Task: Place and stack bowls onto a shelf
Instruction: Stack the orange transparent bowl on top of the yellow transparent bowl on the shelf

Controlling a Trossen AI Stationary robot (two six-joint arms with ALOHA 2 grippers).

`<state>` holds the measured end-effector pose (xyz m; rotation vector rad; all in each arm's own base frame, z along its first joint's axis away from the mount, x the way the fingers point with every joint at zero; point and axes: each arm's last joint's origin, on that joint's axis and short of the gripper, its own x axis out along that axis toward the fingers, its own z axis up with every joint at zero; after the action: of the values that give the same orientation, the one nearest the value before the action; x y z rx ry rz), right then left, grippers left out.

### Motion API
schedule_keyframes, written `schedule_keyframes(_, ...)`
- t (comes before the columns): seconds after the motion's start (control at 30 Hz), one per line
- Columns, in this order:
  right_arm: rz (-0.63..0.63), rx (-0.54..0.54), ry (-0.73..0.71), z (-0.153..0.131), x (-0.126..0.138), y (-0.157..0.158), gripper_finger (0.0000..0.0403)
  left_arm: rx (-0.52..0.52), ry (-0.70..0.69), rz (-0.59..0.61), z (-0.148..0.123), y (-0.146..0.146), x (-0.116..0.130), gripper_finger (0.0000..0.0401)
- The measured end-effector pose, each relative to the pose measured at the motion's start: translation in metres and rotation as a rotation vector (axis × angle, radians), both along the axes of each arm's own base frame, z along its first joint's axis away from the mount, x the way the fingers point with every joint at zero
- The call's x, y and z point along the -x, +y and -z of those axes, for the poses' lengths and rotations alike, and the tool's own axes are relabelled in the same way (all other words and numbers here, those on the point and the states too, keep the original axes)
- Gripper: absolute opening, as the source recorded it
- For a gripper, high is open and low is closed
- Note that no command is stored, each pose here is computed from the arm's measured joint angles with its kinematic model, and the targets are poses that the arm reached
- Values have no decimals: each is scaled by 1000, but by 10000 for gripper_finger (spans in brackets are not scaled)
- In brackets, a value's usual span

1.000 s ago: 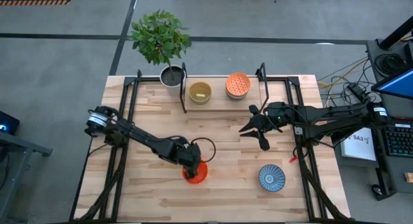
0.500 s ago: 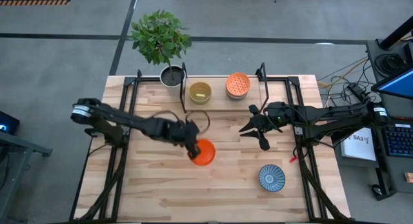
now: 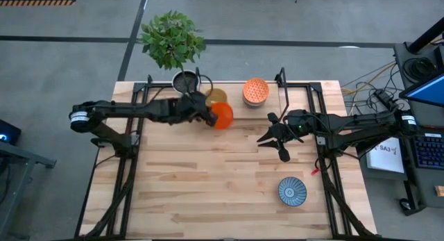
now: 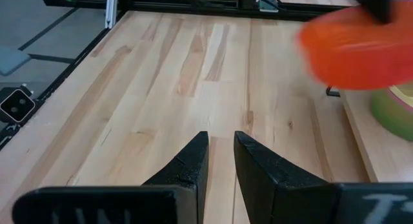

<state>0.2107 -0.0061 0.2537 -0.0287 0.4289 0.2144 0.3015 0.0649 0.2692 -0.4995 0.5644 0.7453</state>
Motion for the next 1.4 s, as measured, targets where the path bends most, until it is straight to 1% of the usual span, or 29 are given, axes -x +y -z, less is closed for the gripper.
schedule_keyframes(0.1,-1,2,0,0,0,0,62,-47,-12,-137,-1,12,4,0)
schedule_keyframes(0.23,-5,12,-3,0,0,0,61,-73,-16,-220,-1,22,7,0)
schedule_keyframes(0.4,-12,25,-6,0,0,0,60,-152,-13,-344,-3,30,11,0)
schedule_keyframes(0.5,-12,26,-6,0,0,0,59,-189,-14,-394,-4,31,12,0)
schedule_keyframes(0.7,-14,28,-5,0,0,0,61,-237,-7,-445,0,33,9,0)
schedule_keyframes(0.8,-14,28,-4,0,0,0,59,-247,-21,-459,9,36,-1,0)
schedule_keyframes(0.9,-14,28,0,0,0,0,59,-251,-1,-457,18,39,-8,0)
schedule_keyframes(1.0,-13,26,1,1,0,0,61,-254,36,-474,17,45,-8,0)
schedule_keyframes(1.1,-15,29,1,1,0,0,61,-260,31,-488,13,50,-11,0)
schedule_keyframes(1.4,-18,35,-2,1,0,0,62,-265,95,-478,22,56,-21,0)
